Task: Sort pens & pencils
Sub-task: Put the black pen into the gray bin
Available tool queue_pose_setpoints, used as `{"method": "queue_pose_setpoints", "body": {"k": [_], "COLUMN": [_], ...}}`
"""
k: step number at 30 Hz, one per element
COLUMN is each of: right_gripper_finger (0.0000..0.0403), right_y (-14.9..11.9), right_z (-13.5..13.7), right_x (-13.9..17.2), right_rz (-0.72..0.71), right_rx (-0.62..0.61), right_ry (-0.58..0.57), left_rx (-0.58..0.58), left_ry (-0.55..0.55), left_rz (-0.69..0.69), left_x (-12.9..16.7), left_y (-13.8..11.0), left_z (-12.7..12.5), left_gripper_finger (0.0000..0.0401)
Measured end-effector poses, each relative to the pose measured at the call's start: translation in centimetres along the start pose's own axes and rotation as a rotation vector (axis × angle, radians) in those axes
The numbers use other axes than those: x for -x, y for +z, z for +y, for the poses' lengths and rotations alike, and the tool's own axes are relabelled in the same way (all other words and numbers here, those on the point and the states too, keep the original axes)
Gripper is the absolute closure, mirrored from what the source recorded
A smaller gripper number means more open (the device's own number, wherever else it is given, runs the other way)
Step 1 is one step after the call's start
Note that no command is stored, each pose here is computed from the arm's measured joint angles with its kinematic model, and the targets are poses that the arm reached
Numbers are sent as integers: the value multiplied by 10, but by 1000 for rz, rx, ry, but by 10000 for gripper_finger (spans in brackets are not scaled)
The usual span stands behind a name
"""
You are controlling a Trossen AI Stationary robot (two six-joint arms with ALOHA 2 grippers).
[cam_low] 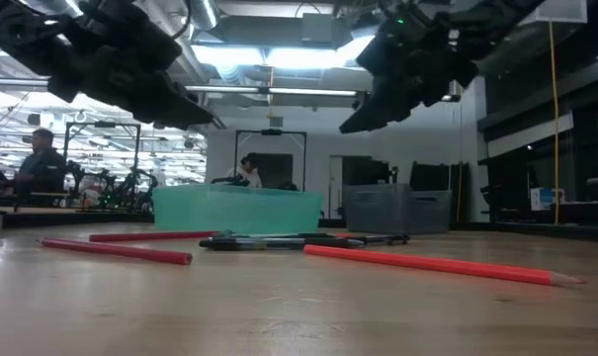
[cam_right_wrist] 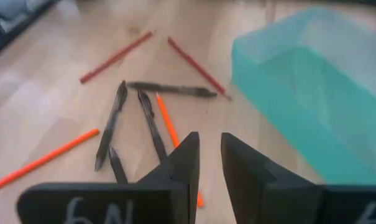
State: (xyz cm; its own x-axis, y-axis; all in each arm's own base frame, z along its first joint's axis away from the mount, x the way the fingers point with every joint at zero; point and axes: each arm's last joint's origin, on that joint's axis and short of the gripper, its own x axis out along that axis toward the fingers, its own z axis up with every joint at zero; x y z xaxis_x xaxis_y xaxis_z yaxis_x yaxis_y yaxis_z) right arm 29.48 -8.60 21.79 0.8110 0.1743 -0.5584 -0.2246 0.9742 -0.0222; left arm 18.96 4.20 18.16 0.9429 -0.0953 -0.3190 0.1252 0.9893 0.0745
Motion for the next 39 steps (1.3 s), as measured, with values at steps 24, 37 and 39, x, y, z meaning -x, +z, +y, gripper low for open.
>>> {"method": "queue_pose_setpoints", "body": {"k": [24, 37, 39], "right_gripper_finger": [229, 223, 225], "right_y": [20, 15, 15], "right_z": [25, 49, 53], "right_x": [-40, -43, -46], "right_rz": [333, 453, 454], "right_rx": [2, 50, 45], "right_ry": [-80, -89, -87], "left_rx": [-3, -96, -104], "left_ry": [157, 189, 181], "left_rz": [118, 192, 207], "left_x": [-10, -16, -20], "left_y": [1, 12, 16], "left_z": [-5, -25, -27], "left_gripper_finger": [324, 301, 301]}}
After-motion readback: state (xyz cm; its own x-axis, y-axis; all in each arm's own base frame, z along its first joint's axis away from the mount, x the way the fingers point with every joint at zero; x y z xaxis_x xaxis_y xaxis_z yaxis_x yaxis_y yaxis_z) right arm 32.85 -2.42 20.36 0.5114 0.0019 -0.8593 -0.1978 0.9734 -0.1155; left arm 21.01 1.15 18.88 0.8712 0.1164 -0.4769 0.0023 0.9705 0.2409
